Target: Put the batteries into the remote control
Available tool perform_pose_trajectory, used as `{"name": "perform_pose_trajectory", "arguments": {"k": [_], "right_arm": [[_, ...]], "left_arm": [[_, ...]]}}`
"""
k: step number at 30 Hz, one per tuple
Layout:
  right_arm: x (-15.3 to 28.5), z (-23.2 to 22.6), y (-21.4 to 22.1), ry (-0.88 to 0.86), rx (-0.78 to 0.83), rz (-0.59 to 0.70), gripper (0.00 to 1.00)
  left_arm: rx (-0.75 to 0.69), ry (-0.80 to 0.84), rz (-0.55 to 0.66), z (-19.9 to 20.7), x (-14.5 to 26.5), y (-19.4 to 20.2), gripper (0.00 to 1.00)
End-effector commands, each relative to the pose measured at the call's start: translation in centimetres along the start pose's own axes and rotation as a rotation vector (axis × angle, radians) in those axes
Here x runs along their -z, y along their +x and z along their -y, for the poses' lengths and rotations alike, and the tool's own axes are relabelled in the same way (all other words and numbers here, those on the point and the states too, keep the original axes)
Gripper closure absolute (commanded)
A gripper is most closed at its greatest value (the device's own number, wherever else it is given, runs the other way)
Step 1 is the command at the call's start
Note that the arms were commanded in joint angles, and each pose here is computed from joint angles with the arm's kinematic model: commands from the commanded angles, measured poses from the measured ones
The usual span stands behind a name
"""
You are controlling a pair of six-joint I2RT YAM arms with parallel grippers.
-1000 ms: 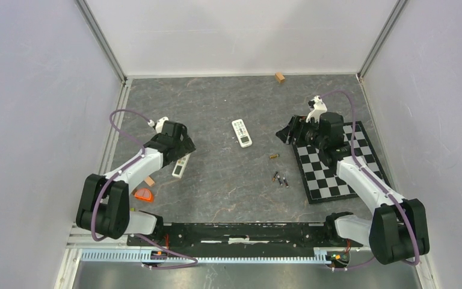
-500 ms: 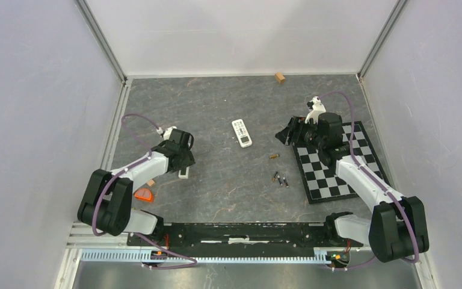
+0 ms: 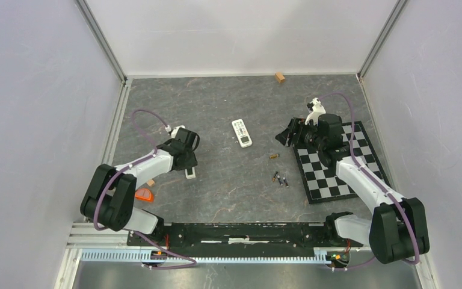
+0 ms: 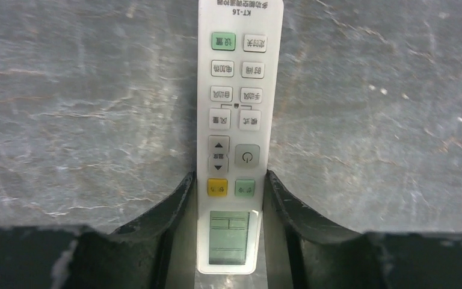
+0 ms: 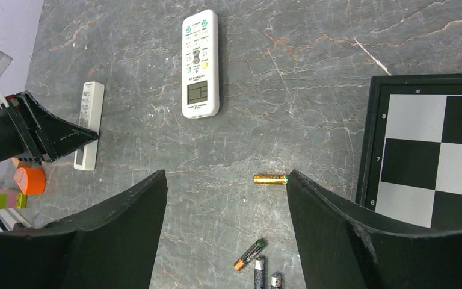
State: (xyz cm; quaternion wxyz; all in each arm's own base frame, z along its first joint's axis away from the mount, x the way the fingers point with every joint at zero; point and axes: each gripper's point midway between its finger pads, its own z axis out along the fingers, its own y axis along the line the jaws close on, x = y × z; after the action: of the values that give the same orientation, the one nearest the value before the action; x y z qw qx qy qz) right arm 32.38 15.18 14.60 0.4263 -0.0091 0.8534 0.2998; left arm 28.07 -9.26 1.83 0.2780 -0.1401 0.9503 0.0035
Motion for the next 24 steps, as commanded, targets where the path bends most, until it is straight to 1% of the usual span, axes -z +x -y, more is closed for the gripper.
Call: {"name": "perform_pose_trajectory", "arguments": {"k": [1, 2, 4, 7, 8, 9, 11, 14, 16, 21, 24], "right_arm": [[0.3, -1.1, -0.2, -0.045, 0.018, 0.023, 0.23], [0.3, -1.7, -0.2, -0.068, 0.024, 0.022, 0.22], [0.2, -3.7, 0.0, -0.154, 0.035, 0.02, 0.21], [0.2, -7.6, 0.7, -0.296, 0.026, 0.007, 0.16], [0.2, -8.9, 0.8, -0.334, 0.017, 0.006, 0.14], [0.3, -10.3, 1.0, -0.37, 0.003, 0.001, 0.09], [0.7, -12.9, 1.1, -0.457, -0.072, 0.01, 0.02], [2.3, -16.3, 0.1, -0.612, -0.228, 0.075, 0.02], [2.8, -17.2, -0.7, -0.652, -0.306, 0.102, 0.02], [2.6, -18.6, -1.6, -0.691, -0.391, 0.096, 0.02], [2.8, -20.0, -2.0, -0.752, -0.42, 0.098, 0.02]], "left_arm": [[-0.032, 0.242, -0.015, 4.7, 2.7, -1.3, 0.89], [-0.041, 0.346, -0.03, 6.6, 3.9, -1.5, 0.93], [-0.063, 0.578, -0.065, 10.4, 6.9, -1.8, 0.97], [-0.101, 0.92, -0.113, 15.0, 12.5, -2.2, 0.98], [-0.094, 0.994, -0.123, 15.9, 13.9, -2.4, 0.98], [-0.098, 1.075, -0.131, 16.7, 15.6, -2.6, 0.98], [-0.053, 1.155, -0.143, 17.5, 17.7, -3.3, 0.98], [0.005, 1.283, -0.162, 18.7, 20.7, -4.3, 0.98], [0.038, 1.343, -0.187, 19.0, 22.1, -4.5, 0.98], [0.111, 1.478, -0.227, 19.4, 25.2, -4.9, 0.98], [0.141, 1.515, -0.256, 19.5, 25.9, -4.8, 0.98]]}}
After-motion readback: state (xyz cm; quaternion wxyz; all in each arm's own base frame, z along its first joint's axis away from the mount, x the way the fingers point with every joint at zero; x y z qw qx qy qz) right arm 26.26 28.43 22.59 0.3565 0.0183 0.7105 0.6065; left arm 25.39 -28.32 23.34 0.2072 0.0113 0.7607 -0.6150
